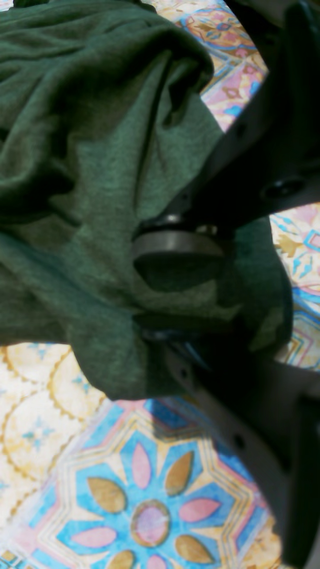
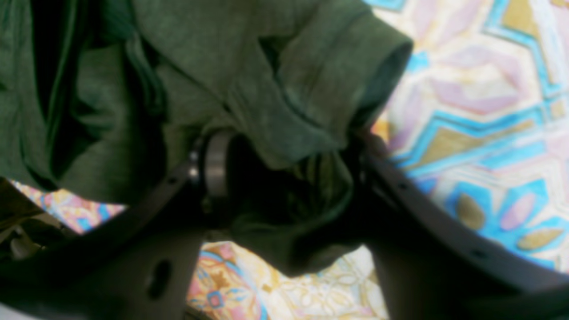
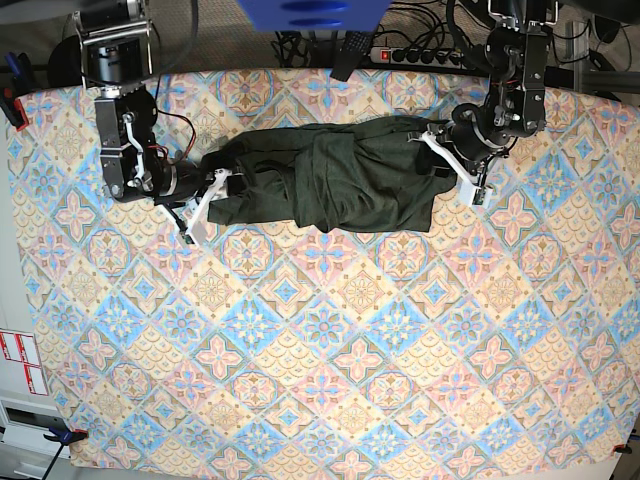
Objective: Fold the T-shirt properly
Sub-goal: 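Fold the strip end with the right gripper toward the left gripper, then move the right gripper to the bundle's side and grasp the cloth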
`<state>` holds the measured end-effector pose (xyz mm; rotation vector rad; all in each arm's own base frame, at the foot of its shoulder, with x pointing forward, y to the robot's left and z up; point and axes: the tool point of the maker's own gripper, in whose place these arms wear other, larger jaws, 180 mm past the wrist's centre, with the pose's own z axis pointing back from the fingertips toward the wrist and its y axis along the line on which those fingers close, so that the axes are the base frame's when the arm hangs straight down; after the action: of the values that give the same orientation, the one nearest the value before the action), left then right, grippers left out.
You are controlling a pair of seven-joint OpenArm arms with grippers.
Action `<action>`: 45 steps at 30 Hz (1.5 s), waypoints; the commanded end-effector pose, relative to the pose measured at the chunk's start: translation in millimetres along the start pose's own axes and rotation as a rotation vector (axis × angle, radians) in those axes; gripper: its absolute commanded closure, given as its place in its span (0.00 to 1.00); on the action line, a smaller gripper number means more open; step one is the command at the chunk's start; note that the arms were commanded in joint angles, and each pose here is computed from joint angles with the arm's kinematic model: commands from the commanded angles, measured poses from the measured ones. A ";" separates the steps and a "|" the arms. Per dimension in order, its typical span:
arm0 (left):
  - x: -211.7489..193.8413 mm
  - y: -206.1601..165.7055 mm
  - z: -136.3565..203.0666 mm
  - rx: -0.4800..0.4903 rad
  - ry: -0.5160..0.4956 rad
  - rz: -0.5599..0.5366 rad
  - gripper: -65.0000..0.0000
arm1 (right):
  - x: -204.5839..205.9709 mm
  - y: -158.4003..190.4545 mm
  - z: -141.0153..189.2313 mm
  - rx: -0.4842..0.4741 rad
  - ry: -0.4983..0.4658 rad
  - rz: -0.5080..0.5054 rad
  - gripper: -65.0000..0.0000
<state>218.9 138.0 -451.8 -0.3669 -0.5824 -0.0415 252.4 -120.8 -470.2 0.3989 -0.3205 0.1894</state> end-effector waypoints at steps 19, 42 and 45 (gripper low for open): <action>34.7 -19.2 18.4 -0.036 -0.111 -0.057 0.87 | 31.1 -92.9 58.6 -0.059 -0.274 -0.344 1.00; 49.2 7.7 30.6 0.033 -0.161 -0.026 0.87 | 57.1 -46.6 108.4 -0.076 -0.344 -0.099 1.00; 51.7 17.1 34.4 0.058 -0.170 -0.019 0.87 | 61.8 -2.0 94.4 -0.002 -0.317 0.012 1.00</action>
<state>238.6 163.6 -413.0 -0.3200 -0.7113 -0.0074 274.8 -152.2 -380.9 0.4249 -0.5809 0.1299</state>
